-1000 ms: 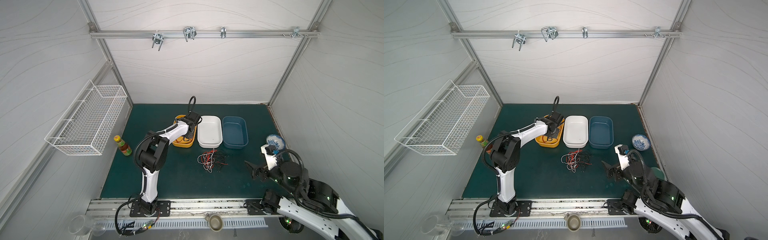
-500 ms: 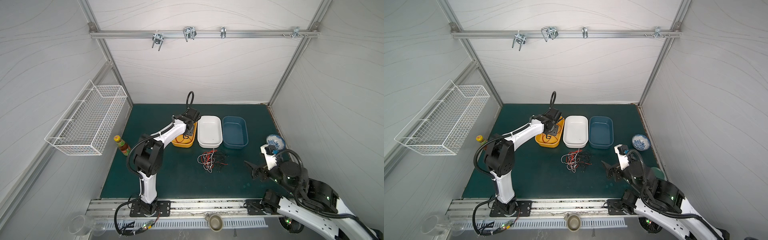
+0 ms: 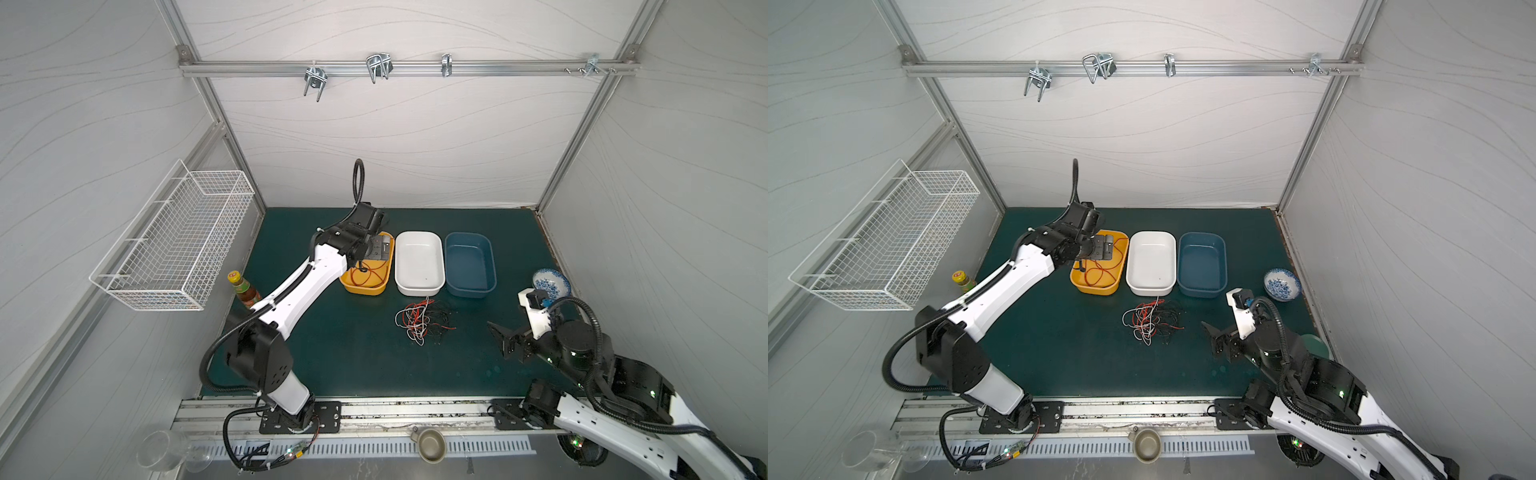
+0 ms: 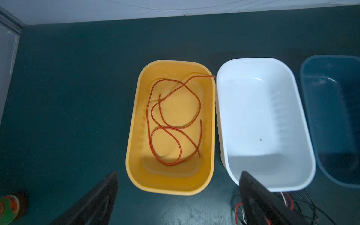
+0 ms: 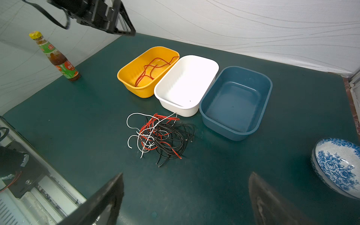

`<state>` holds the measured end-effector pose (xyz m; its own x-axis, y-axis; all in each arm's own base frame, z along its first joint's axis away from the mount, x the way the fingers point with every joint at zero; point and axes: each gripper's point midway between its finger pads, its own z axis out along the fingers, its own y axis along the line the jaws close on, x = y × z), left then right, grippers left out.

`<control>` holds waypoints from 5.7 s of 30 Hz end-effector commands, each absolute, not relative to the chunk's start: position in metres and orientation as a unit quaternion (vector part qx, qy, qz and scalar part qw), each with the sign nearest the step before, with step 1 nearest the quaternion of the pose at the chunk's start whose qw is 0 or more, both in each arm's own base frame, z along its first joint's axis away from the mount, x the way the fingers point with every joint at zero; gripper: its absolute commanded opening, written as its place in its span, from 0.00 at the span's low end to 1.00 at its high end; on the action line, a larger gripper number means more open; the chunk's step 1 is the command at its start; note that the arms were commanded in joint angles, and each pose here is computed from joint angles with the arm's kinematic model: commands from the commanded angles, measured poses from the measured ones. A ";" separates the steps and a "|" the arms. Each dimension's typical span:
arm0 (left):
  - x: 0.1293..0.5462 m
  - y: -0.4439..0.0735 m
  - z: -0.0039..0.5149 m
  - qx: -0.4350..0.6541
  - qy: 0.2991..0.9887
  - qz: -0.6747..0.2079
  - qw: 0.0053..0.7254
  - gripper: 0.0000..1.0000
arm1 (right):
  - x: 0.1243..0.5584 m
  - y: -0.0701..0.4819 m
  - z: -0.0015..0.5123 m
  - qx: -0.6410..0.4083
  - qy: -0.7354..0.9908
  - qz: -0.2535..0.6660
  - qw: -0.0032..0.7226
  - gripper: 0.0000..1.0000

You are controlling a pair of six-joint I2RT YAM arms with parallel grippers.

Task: Untangle the cables
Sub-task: 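Raise the left gripper out of the yellow tub and draw it back, then move the right gripper over the wire pile while the left gripper rests, then lower the right gripper into the pile to grasp a black wire, then lift the black wire with the right gripper and carry it toward the white tub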

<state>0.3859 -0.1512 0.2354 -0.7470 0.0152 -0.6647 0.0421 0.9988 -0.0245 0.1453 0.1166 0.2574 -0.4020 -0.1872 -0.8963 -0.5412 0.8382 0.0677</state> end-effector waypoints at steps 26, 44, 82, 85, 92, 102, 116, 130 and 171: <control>0.215 -0.074 0.210 -0.078 0.897 -0.135 0.414 1.00 | 0.165 0.223 0.185 -0.234 0.899 0.149 0.339 0.99; 0.215 -0.081 0.206 -0.067 0.900 -0.146 0.405 1.00 | 0.178 0.293 0.109 -0.200 0.929 0.160 0.267 0.70; 0.217 -0.087 0.202 -0.058 0.904 -0.153 0.394 1.00 | 0.241 0.239 0.088 0.048 0.939 0.211 0.266 0.57; 0.216 -0.087 0.202 -0.058 0.904 -0.153 0.394 1.00 | 0.243 0.243 0.093 0.065 0.931 0.235 0.272 0.59; 0.216 -0.087 0.202 -0.057 0.905 -0.153 0.393 1.00 | 0.246 0.243 0.094 0.150 0.913 0.277 0.259 0.59; 0.216 -0.088 0.202 -0.056 0.905 -0.155 0.393 1.00 | 0.246 0.242 0.093 0.247 0.893 0.306 0.218 0.56; 0.216 -0.088 0.202 -0.056 0.904 -0.155 0.394 1.00 | 0.257 0.249 0.077 0.291 0.884 0.319 0.180 0.45; 0.216 -0.088 0.203 -0.057 0.904 -0.156 0.394 1.00 | 0.260 0.243 0.074 0.279 0.889 0.306 0.194 0.14; 0.216 -0.089 0.202 -0.054 0.905 -0.158 0.392 1.00 | 0.213 0.293 0.293 -0.156 0.862 0.246 0.414 0.00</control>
